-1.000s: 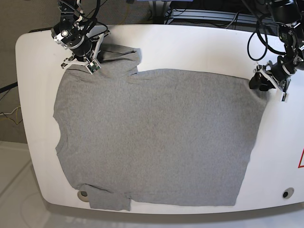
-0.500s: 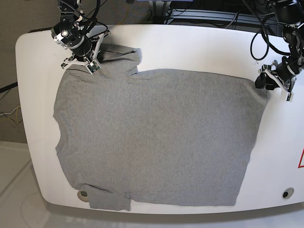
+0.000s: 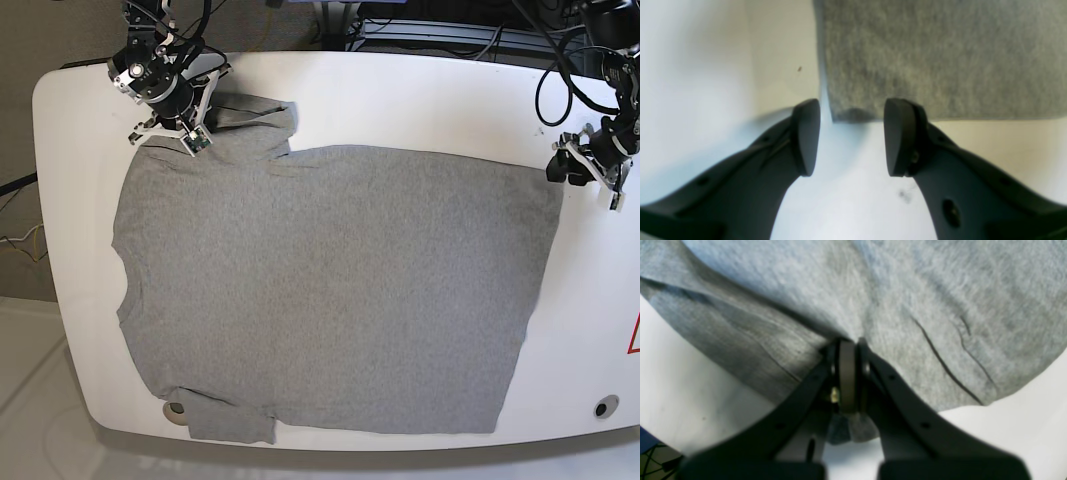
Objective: Fold the T-shirt properly
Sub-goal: 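Hold both shoulder corners steady with both grippers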
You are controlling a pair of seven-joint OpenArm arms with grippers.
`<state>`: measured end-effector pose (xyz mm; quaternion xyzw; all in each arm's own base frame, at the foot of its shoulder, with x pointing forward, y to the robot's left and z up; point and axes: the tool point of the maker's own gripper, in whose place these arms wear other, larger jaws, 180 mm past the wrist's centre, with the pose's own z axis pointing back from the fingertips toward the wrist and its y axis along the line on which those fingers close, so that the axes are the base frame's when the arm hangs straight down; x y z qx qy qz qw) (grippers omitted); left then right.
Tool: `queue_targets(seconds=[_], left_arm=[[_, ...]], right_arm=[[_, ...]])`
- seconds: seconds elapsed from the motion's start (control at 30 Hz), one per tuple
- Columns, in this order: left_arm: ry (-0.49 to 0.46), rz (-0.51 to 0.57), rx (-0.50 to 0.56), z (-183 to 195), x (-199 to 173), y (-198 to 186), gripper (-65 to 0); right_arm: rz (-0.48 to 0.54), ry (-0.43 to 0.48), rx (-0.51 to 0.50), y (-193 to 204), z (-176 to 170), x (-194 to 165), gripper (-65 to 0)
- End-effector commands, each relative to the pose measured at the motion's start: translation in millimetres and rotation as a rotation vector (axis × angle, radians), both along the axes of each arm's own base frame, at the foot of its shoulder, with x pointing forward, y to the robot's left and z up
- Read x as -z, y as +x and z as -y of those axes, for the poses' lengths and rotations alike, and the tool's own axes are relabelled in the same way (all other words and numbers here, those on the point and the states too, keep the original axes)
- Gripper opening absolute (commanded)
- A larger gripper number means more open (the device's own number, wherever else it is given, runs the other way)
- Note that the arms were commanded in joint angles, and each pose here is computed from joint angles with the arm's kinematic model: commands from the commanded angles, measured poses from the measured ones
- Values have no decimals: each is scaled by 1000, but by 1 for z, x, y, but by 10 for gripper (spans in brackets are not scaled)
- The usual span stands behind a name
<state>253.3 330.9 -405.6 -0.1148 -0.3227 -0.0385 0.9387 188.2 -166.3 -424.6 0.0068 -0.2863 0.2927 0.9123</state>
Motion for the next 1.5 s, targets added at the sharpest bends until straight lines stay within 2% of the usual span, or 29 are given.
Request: queue_targets(seconds=[0.0, 0.43, 0.77, 1.1, 1.17, 1.37, 1.47], left_arm=[[22, 31, 5, -10, -15, 7, -370], [21, 48, 20, -8, -17, 12, -365], [5, 90, 16, -4, -20, 20, -337], [-5, 59, 23, 0, -12, 19, -374], [-3, 76, 25, 2, -15, 23, -437], [-3, 62, 30, 4, -12, 21, -558], [-5, 64, 31, 5, -12, 21, -594]], right_arm=[[-3, -10, 0, -1, 3, -1, -650], [3, -10, 2, 1, 4, -2, -650], [0, -9, 4, 1, 4, -1, -650], [9, -12, 4, 2, 4, -3, -650], [11, -11, 1, 3, 4, -4, -650], [14, -10, 0, 3, 4, -4, -650], [20, -6, 1, 5, 3, -5, -650]])
